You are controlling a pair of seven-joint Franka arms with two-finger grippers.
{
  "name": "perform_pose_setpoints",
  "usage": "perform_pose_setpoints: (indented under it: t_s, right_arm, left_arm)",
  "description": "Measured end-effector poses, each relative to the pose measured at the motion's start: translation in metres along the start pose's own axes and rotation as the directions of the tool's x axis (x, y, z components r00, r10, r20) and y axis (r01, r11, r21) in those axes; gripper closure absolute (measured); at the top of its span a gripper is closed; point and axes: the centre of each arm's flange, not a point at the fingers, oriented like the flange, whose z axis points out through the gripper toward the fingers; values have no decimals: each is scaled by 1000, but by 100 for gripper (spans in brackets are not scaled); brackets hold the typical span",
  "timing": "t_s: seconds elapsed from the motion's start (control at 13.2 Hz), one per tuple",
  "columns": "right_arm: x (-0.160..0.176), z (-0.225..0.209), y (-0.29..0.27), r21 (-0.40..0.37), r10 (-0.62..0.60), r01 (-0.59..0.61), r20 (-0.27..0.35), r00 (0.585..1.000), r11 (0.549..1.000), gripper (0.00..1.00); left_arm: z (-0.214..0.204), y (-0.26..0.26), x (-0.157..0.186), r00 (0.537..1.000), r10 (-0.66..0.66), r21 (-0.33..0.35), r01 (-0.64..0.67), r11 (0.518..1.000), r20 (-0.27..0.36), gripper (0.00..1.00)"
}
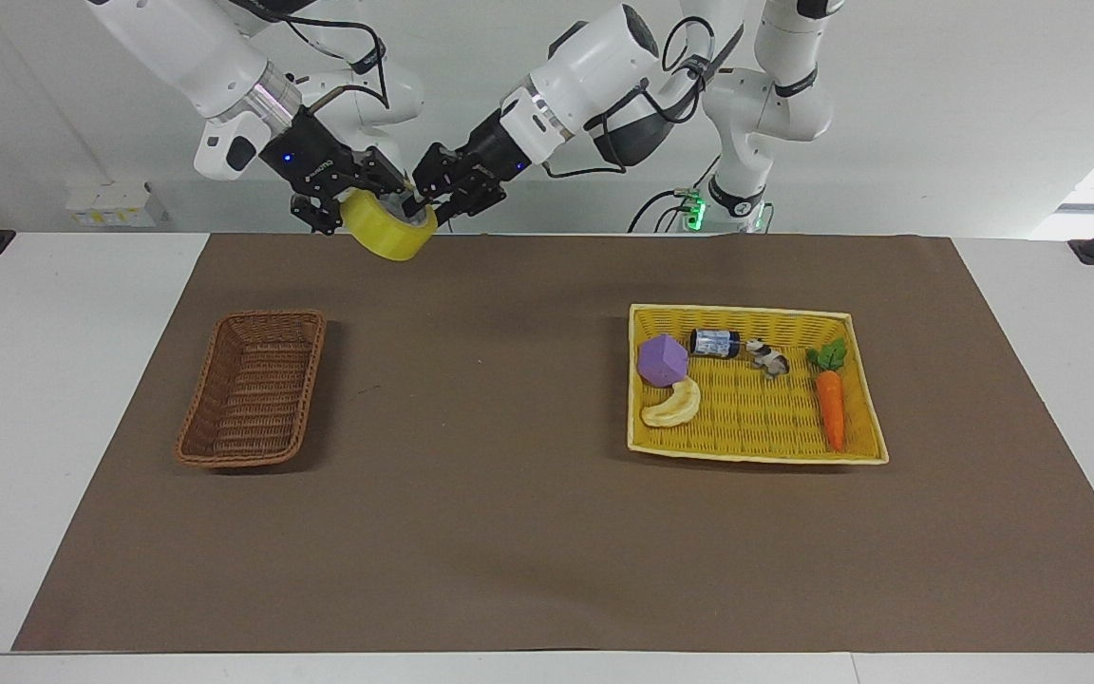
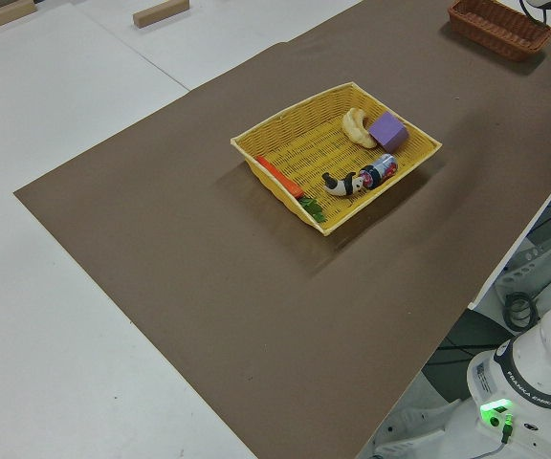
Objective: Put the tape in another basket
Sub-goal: 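Grasp the tape rim with the right gripper beside the left gripper, then open the left gripper and withdraw it while the right gripper holds tape, then lower the tape into the brown basket with the right gripper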
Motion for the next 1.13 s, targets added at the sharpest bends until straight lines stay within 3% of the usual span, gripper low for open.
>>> perform_pose_setpoints:
  t_s: [0.23,0.38,0.53,0.68,0.83,1.13]
  right_arm:
    - [-1,-7,10,-1,18,-18,-13,1000,1000,100]
    - [-2,-14,23,-2,44,-44,-27,999,999,100]
    - [-9,-29,52,-9,94,-95,-49,994,995,100]
    - [-24,-50,102,-106,147,-153,-58,987,983,100]
    - [-33,-52,140,-153,209,-215,-54,976,965,100]
    - [-23,-4,258,-103,277,-279,-38,960,955,100]
  left_arm:
    - [-36,-2,38,999,-35,61,35,997,-6,0]
    - [-52,-10,65,999,-30,113,32,993,-12,0]
    - [-66,-20,96,997,48,177,-37,984,-63,0]
    - [-83,-35,131,991,94,262,-66,963,-97,0]
    - [-106,-56,168,981,165,367,-118,923,-99,0]
    - [-159,-103,232,959,282,542,-218,812,-37,0]
